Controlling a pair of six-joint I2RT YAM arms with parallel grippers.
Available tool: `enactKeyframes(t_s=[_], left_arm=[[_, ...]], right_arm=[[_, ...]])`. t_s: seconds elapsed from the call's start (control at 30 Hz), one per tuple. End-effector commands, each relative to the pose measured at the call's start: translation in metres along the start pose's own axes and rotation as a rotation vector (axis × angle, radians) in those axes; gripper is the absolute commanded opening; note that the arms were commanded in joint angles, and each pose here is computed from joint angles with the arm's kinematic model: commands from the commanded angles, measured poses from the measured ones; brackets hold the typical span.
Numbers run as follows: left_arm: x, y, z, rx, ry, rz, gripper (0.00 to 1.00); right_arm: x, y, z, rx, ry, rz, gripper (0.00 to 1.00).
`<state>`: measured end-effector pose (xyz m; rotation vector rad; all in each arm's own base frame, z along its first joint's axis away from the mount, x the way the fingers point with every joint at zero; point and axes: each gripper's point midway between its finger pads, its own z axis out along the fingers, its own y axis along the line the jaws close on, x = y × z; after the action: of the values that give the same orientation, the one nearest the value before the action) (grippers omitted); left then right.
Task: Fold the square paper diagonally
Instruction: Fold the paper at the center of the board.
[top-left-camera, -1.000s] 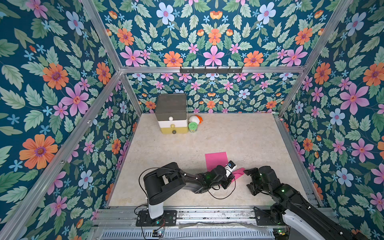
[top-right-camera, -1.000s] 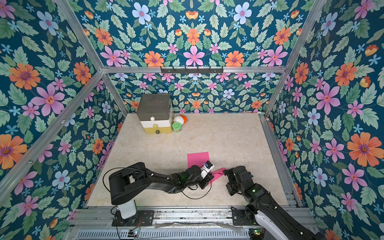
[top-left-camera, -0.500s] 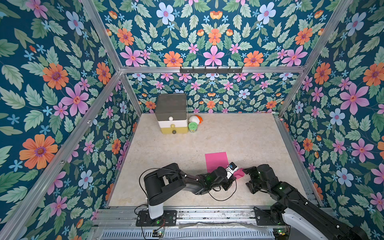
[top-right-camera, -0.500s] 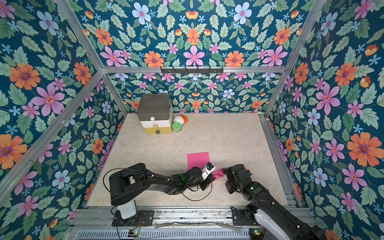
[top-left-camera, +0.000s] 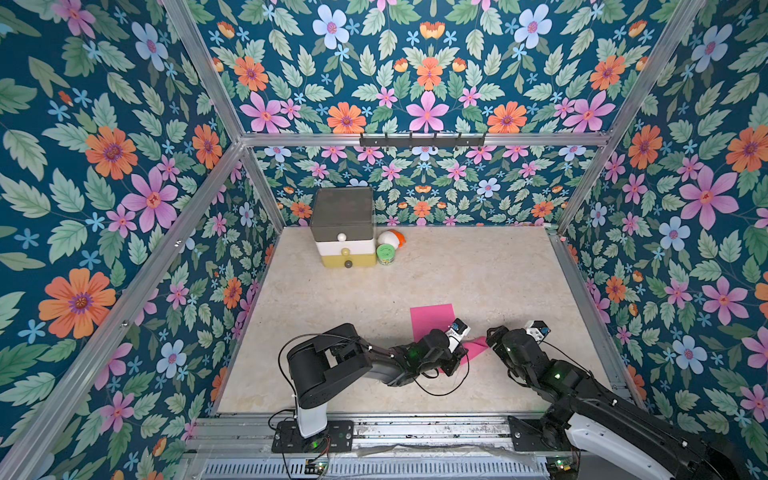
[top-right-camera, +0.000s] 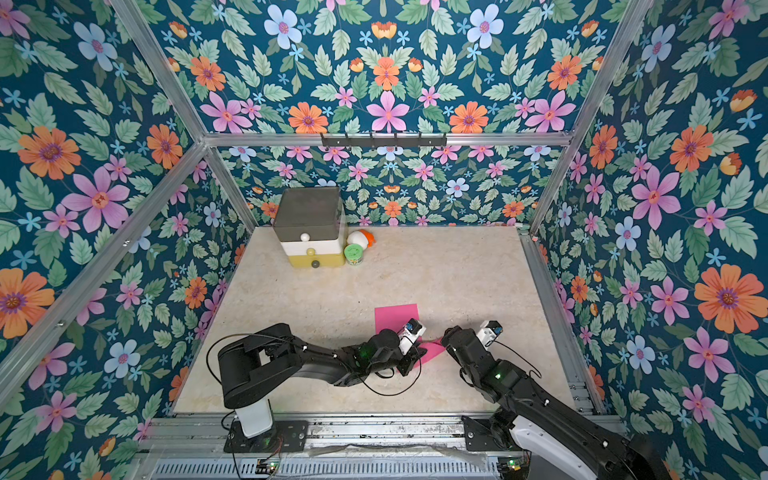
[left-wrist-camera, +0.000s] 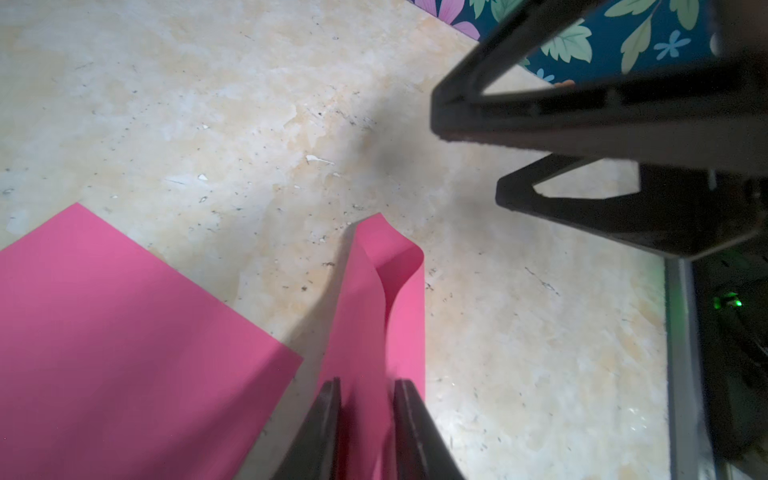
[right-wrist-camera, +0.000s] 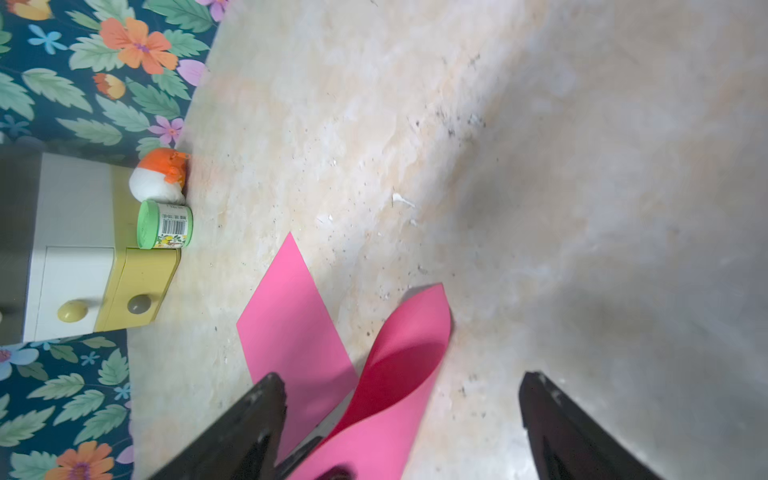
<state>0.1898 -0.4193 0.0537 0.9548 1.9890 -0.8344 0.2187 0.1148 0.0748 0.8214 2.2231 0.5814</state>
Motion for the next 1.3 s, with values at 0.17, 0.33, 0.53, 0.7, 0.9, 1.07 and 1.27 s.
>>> enactKeyframes(t_s=[0.17,0.33,0.53,0.7,0.9,1.07,1.27], left_arm=[[-0.008,-0.003,0.000,0.057,-0.022,-0.041,0.29],[-0.009,-0.005,0.000,0.067,-0.023,-0.043,0.30],[-0.008,-0.010,0.003,0.077,-0.003,-0.019,0.32],[-0.009,-0.008,0.003,0.065,-0.003,-0.017,0.32],[-0.011,-0.007,0.003,0.056,-0.004,-0.012,0.32],[-0.010,-0.005,0.003,0.045,0.000,-0.012,0.32],[-0.008,-0.004,0.003,0.044,0.003,-0.013,0.32]], right_arm=[[-0.015,0.018,0.009,-0.134,-0.148,-0.204,0.57],[-0.013,0.026,0.009,-0.170,-0.146,-0.270,0.39],[-0.005,0.012,0.016,-0.093,-0.098,-0.266,0.41],[0.000,-0.001,0.019,-0.049,-0.079,-0.249,0.41],[0.008,0.002,0.025,-0.080,-0.054,-0.294,0.43],[0.009,0.014,0.025,-0.152,-0.067,-0.337,0.43],[0.010,0.024,0.018,-0.241,-0.081,-0.341,0.29]])
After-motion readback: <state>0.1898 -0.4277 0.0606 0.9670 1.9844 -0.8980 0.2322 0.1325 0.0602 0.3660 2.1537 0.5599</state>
